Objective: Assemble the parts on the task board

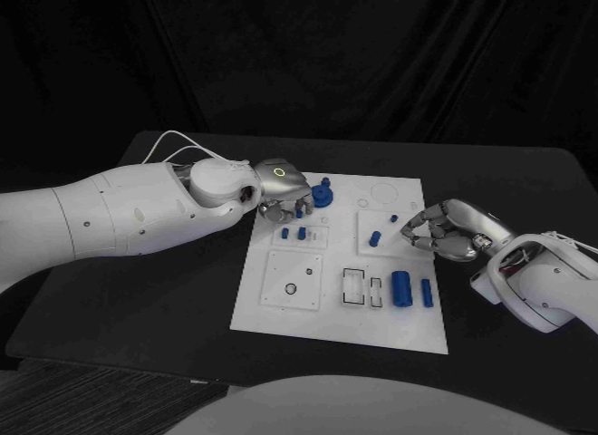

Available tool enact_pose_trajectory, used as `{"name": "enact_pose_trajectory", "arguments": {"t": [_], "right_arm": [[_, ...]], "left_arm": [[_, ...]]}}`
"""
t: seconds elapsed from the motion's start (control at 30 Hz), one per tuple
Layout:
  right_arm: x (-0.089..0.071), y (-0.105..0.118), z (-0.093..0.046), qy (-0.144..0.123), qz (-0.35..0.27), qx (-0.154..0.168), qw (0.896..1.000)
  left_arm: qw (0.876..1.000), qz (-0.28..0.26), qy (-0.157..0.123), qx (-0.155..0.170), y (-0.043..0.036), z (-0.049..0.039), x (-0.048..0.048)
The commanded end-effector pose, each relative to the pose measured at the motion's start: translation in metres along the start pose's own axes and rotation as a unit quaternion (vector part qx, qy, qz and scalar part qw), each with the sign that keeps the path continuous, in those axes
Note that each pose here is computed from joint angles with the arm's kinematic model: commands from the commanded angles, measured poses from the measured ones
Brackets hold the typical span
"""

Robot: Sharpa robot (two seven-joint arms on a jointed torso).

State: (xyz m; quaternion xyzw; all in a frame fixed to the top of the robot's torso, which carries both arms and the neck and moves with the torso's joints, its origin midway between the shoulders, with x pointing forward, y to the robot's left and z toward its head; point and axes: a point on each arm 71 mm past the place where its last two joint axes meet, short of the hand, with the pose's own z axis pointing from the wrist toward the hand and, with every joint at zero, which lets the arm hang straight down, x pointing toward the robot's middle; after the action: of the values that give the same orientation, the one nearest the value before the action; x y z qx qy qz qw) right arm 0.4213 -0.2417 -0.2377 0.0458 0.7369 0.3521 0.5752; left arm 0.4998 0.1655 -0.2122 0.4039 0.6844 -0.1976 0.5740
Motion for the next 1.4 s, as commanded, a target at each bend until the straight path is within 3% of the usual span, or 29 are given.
{"name": "enact_pose_trajectory", "arguments": {"t": [0.03,0.4,0.53,0.7,0.93,1.0,1.17,1.27,1.4], "right_arm": [[0.001,-0.001,-0.001,0.004,-0.001,0.008,1.000],[-0.001,-0.002,-0.004,0.001,-0.001,0.010,1.000],[-0.006,-0.001,-0.007,-0.010,-0.001,0.009,1.000],[-0.023,0.002,-0.008,-0.030,-0.009,0.005,1.000],[-0.068,0.017,-0.002,-0.067,-0.043,-0.011,0.997],[-0.084,0.025,0.001,-0.071,-0.059,-0.014,0.996],[-0.107,0.037,0.013,-0.043,-0.121,0.004,0.992],[-0.116,0.044,0.022,-0.014,-0.194,0.024,0.981],[-0.123,0.051,0.032,-0.002,-0.268,0.028,0.963]], "left_arm": [[1.000,-0.003,0.003,-0.003,-0.0003,0.0001,0.0007],[0.999,0.001,-0.023,-0.028,0.0105,-0.0069,-0.0002],[0.998,0.007,-0.042,-0.037,0.0189,-0.0132,-0.0046],[0.996,0.031,-0.061,-0.051,0.0366,-0.0248,-0.0147],[0.992,0.056,-0.079,-0.086,0.0641,-0.0515,-0.0225],[0.989,0.058,-0.106,-0.090,0.0710,-0.0633,-0.0252],[0.977,0.053,-0.188,-0.082,0.0794,-0.0871,-0.0322],[0.964,0.031,-0.253,-0.077,0.0817,-0.1005,-0.0381],[0.949,-0.043,-0.302,-0.076,0.0819,-0.1098,-0.0393]]}}
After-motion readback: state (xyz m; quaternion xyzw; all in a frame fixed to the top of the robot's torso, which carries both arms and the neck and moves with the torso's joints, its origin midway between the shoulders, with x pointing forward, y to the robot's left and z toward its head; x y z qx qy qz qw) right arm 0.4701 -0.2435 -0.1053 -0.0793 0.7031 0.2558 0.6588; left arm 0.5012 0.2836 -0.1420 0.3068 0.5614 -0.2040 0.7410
